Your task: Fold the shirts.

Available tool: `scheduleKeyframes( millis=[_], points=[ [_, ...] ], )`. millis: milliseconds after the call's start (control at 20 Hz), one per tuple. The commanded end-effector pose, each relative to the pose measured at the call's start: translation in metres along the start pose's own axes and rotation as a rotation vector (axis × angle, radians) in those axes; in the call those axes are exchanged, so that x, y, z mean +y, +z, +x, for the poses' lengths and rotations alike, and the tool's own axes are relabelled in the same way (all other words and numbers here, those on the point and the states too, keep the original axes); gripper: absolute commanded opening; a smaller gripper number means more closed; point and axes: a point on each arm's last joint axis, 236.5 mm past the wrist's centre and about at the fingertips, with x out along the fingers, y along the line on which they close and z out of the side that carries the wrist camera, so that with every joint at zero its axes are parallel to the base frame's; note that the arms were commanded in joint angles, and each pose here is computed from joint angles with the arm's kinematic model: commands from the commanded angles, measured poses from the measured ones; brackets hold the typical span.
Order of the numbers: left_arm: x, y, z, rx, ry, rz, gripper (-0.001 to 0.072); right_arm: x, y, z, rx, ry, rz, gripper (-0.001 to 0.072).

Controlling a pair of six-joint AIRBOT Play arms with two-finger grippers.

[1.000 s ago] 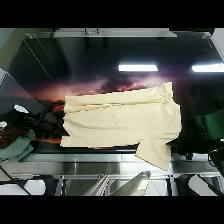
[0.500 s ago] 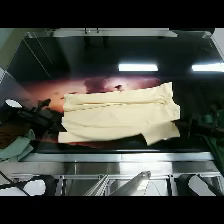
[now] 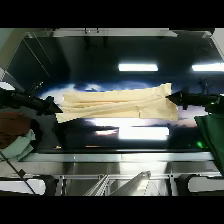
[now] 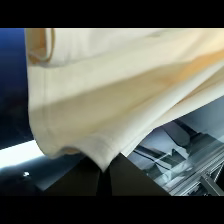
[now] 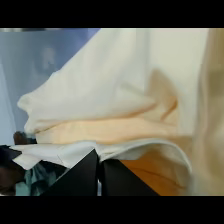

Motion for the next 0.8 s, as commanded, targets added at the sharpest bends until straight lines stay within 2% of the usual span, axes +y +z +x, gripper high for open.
scheduleKeyframes(
  millis=[0, 200, 400, 750],
  points=[
    [0.010, 0.025, 0.023, 0.019, 0.007, -0.003, 0.0012, -0.015, 0.030, 0.029, -0.006, -0.027, -0.062, 0.0025],
    [0.015, 0.045, 0.040, 0.057, -0.001, -0.005, 0.0012, -0.028, 0.037, 0.034, -0.020, -0.048, -0.087, 0.0025],
    [-0.013, 0.046, 0.027, 0.106, -0.079, 0.036, 0.0011, -0.030, 0.039, 0.034, -0.024, -0.056, -0.120, 0.0025],
    [-0.023, 0.060, 0.010, 0.072, -0.069, 0.065, 0.0012, -0.030, 0.038, 0.034, -0.021, -0.059, -0.122, 0.0025]
  ],
)
